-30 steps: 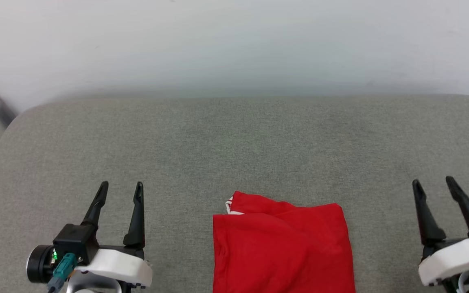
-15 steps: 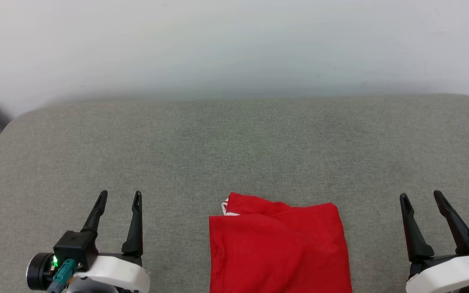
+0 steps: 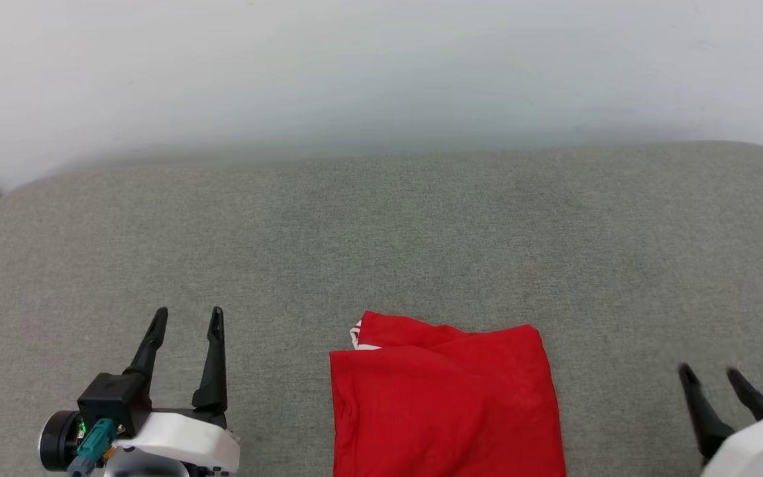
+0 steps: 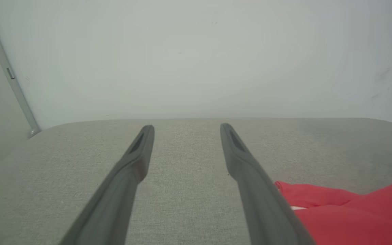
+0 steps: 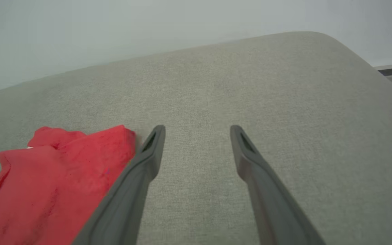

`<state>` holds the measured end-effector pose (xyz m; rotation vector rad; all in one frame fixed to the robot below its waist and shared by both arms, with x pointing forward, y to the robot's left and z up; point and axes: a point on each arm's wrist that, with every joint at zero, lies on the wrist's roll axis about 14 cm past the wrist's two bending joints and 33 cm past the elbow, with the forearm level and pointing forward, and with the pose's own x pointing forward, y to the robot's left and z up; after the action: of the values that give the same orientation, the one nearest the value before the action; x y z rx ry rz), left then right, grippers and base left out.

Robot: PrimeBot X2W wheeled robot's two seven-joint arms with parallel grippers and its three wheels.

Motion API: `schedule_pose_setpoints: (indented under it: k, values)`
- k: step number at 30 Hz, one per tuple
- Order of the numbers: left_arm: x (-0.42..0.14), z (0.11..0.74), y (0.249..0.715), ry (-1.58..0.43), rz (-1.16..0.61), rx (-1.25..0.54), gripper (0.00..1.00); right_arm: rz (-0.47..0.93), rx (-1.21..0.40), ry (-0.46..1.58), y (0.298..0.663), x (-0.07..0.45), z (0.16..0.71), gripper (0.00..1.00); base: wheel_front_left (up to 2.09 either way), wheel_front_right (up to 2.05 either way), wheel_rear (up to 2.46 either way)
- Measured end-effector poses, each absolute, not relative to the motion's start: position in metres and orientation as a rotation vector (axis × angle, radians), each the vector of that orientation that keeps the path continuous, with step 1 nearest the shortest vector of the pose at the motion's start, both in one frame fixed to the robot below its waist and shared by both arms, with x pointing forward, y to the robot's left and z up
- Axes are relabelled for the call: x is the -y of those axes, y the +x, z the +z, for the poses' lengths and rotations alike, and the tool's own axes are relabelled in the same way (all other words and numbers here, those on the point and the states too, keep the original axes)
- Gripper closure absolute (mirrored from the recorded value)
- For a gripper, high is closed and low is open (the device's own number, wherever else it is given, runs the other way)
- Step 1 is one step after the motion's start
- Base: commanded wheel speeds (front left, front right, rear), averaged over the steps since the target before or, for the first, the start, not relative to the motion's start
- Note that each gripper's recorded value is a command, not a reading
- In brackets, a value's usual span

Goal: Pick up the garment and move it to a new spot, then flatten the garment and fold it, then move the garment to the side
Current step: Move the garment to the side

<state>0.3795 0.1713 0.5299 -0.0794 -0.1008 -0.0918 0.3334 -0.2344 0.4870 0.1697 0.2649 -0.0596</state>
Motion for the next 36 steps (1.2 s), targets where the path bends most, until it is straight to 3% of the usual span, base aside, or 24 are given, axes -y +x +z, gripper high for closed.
schedule_pose_setpoints:
  k: [5, 10, 17, 28, 29, 30, 31, 36]
  values:
    - [-0.169, 0.531, 0.385, -0.087, -0.090, 0.109, 0.00, -0.158, -0.547, 0.258, 0.311, 0.275, 0.433, 0.00, 0.00, 0.00, 0.00]
    - [-0.168, 0.531, 0.392, -0.091, -0.088, 0.115, 0.00, -0.163, -0.746, 0.414, 0.306, 0.276, 0.401, 0.00, 0.00, 0.00, 0.00]
    - [-0.172, 0.524, 0.402, -0.099, -0.078, 0.102, 0.00, 0.065, -0.963, 0.877, 0.318, 0.195, 0.383, 0.00, 0.00, 0.00, 0.00]
    - [-0.180, 0.512, 0.411, -0.098, -0.060, 0.077, 0.00, 0.325, -1.076, 1.095, 0.349, 0.106, 0.375, 0.00, 0.00, 0.00, 0.00]
    - [-0.181, 0.512, 0.411, -0.095, -0.056, 0.078, 0.00, 0.330, -1.081, 1.086, 0.350, 0.103, 0.373, 0.18, 0.00, 0.00, 0.00]
    - [-0.182, 0.511, 0.411, -0.086, -0.054, 0.078, 0.00, 0.333, -1.082, 1.073, 0.351, 0.100, 0.373, 0.62, 0.00, 0.00, 0.00]
    - [-0.183, 0.511, 0.410, -0.076, -0.052, 0.076, 0.00, 0.334, -1.079, 1.062, 0.353, 0.099, 0.373, 0.99, 0.00, 0.00, 0.00]
    - [-0.185, 0.513, 0.407, -0.068, -0.044, 0.084, 0.00, 0.331, -1.059, 0.979, 0.355, 0.098, 0.375, 1.00, 0.00, 0.00, 0.00]
